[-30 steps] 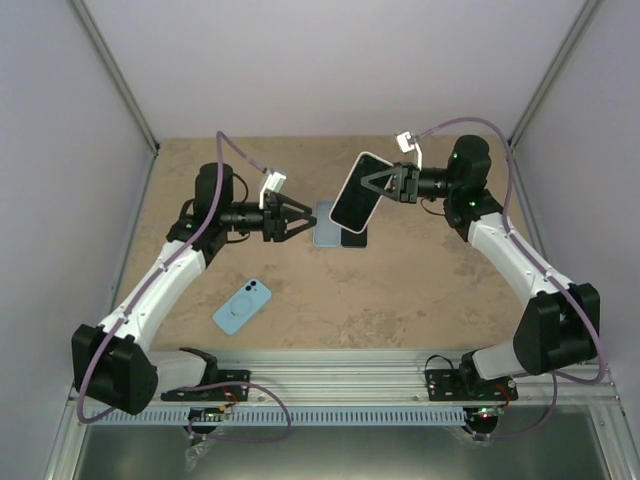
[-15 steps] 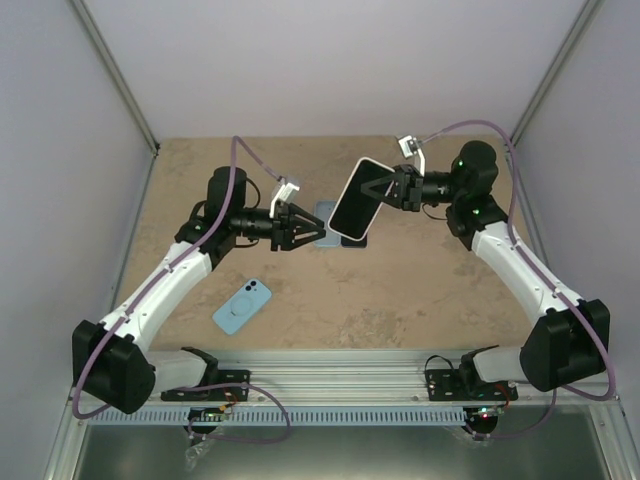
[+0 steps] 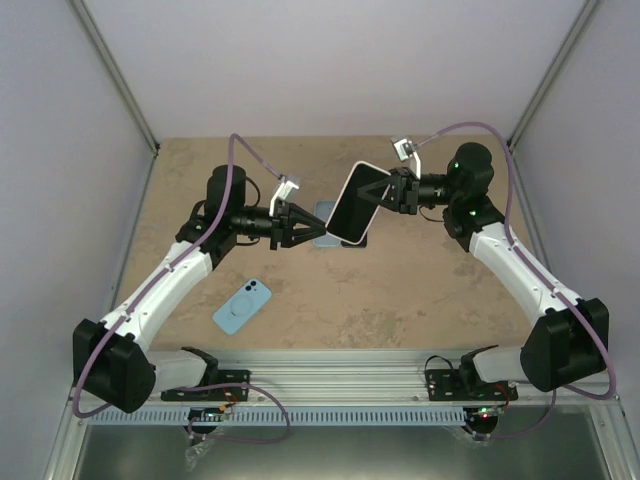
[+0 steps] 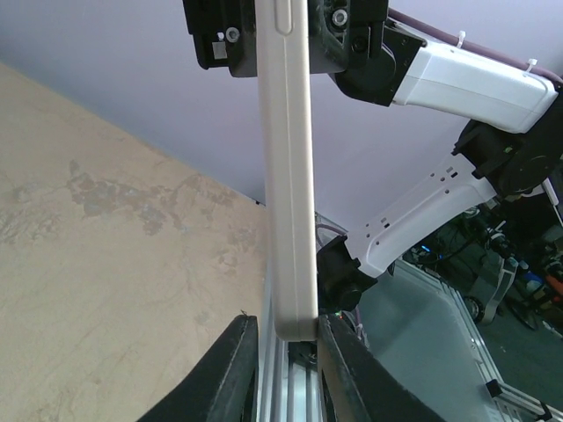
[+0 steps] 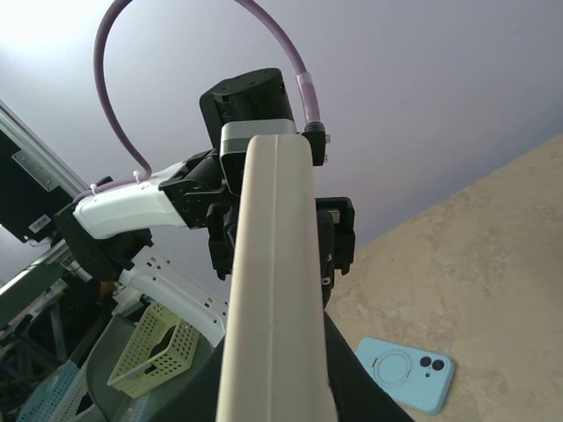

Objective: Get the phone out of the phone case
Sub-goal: Remove the phone case from the phone.

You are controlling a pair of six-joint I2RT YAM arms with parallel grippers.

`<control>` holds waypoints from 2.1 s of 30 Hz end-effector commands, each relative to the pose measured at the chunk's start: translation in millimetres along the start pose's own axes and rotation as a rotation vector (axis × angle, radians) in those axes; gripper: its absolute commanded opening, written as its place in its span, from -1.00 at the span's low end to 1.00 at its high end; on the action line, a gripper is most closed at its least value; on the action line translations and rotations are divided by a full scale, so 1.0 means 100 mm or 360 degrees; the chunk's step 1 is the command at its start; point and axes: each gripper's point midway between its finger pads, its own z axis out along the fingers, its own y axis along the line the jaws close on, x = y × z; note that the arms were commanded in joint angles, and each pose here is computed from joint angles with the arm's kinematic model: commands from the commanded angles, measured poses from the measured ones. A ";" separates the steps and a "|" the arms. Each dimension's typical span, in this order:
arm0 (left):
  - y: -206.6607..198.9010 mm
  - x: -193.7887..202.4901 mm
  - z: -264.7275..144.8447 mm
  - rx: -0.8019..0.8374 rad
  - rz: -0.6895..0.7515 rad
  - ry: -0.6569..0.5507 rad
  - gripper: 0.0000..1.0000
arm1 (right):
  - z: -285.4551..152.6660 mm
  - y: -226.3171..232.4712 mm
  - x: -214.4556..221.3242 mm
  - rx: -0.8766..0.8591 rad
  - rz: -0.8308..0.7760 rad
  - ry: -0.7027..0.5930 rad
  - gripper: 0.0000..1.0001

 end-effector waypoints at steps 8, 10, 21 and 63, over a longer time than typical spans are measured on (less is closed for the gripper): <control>0.16 0.04 0.03 -0.0097 0.0010 -0.0002 -0.68 | 0.00 0.31 -0.06 -0.0144 -0.0127 0.0024 -0.99; 0.20 0.05 0.03 -0.0112 0.0001 -0.0001 -0.69 | -0.01 0.32 -0.05 -0.0150 -0.0124 0.0029 -0.99; 0.40 0.09 0.01 -0.0225 -0.0076 -0.0023 -0.76 | -0.03 0.43 0.00 -0.0196 -0.0137 0.0047 -0.99; 0.72 -0.01 -0.02 -0.0397 -0.0180 -0.0083 -0.76 | 0.26 0.60 0.36 -0.0407 -0.0073 0.0228 -0.99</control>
